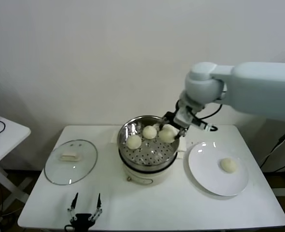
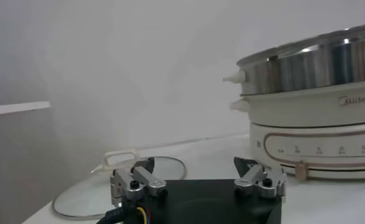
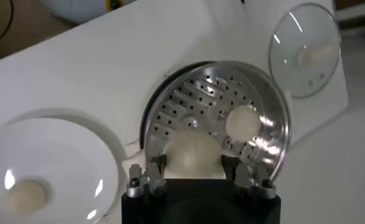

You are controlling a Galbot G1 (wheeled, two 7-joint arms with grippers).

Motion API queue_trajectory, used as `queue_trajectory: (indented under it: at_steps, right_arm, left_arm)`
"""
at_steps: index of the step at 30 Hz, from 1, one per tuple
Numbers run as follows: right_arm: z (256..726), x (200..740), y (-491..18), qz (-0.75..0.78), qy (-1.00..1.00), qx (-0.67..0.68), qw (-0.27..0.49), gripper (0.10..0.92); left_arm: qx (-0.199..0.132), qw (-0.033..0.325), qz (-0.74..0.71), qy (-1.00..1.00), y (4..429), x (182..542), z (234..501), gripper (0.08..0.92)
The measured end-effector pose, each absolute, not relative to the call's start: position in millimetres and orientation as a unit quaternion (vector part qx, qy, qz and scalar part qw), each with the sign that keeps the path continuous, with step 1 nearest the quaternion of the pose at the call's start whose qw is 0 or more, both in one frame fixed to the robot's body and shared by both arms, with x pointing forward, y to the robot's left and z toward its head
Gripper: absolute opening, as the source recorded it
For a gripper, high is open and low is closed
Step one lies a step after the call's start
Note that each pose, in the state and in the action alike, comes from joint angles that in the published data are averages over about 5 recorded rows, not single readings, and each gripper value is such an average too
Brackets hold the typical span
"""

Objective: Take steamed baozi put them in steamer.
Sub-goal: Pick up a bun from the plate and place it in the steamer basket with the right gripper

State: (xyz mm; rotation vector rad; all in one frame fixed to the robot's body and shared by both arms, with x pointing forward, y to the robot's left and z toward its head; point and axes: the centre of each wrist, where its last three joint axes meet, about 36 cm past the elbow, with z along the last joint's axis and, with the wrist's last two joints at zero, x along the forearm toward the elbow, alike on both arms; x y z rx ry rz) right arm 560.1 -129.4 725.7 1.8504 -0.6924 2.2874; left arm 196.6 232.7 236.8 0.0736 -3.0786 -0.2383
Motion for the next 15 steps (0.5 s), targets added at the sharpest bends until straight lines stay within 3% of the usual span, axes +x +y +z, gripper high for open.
queue_trajectory:
  at_steps: [15]
  right_arm:
    - [633.9, 569.7, -83.3, 0.752, -0.155, 0.641, 0.009, 0.628]
  left_arm:
    - [0.027, 0.031, -0.08, -0.996, 236.3, 195.0, 234.1, 0.823]
